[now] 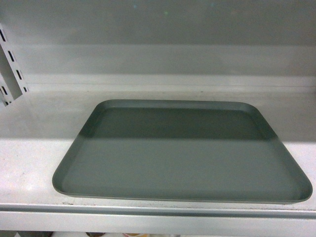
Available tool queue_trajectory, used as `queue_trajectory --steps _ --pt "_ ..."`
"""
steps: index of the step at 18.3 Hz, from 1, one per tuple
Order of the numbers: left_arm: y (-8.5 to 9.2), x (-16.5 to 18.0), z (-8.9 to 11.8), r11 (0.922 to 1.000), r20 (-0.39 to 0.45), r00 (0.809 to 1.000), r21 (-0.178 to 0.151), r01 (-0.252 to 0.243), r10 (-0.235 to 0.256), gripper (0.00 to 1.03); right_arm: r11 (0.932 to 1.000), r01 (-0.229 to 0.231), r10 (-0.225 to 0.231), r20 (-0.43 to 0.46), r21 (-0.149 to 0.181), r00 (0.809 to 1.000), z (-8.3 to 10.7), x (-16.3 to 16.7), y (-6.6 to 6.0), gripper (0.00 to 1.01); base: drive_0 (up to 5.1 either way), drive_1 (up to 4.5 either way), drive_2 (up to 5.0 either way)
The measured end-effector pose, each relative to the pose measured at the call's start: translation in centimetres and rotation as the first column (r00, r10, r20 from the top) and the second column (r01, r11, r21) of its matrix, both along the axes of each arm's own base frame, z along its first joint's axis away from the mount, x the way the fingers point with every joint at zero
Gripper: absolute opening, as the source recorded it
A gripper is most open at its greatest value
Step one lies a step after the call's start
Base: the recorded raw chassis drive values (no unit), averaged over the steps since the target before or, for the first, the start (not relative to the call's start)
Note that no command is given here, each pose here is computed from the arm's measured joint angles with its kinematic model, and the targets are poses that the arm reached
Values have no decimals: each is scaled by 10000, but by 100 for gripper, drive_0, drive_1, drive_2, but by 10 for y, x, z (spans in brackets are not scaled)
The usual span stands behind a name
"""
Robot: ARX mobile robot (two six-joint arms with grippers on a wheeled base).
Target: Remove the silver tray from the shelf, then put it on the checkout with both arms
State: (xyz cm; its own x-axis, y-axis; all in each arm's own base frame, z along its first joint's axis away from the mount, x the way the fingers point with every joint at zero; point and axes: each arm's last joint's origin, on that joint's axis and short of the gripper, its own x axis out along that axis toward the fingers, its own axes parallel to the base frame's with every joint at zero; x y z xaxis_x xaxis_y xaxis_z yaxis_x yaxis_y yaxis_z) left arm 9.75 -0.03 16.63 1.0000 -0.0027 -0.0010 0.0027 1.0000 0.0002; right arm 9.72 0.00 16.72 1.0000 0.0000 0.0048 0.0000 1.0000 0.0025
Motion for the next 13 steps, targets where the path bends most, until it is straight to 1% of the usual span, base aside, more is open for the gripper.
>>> queue_trajectory --steps 6,7,8,9,10,11,12,13 --pt "0 0 0 10000 -11 10000 0 -4 4 98 10000 0 0 0 0 10000 0 0 0 98 0 0 0" --pt "-2 0 -2 9965 -2046 9753 45 -834 826 98 10000 -34 39 -515 86 9987 -2 0 0 98 0 0 0" --pt "-4 6 3 9897 -2875 9470 482 -1351 1433 98 9995 -168 211 -1663 270 9859 -5 6 1 98 0 0 0" --pt "-4 11 6 9884 -2713 9505 526 -1423 1513 98 9991 -256 311 -1798 326 9832 -5 12 3 98 0 0 0" --pt "-5 17 13 9908 -2401 9613 410 -1290 1351 98 9971 -674 723 -1535 364 9855 0 18 7 98 0 0 0" --pt "-4 25 17 9932 -2247 9675 286 -1129 1164 98 9951 -925 965 -1350 358 9861 6 26 10 98 0 0 0" --pt "-4 31 18 9950 -2201 9704 207 -975 996 98 9933 -1081 1125 -1323 396 9848 9 33 12 98 0 0 0" --pt "-4 39 18 9971 -2201 9725 129 -748 758 98 9926 -1144 1189 -1308 414 9843 10 42 13 98 0 0 0"
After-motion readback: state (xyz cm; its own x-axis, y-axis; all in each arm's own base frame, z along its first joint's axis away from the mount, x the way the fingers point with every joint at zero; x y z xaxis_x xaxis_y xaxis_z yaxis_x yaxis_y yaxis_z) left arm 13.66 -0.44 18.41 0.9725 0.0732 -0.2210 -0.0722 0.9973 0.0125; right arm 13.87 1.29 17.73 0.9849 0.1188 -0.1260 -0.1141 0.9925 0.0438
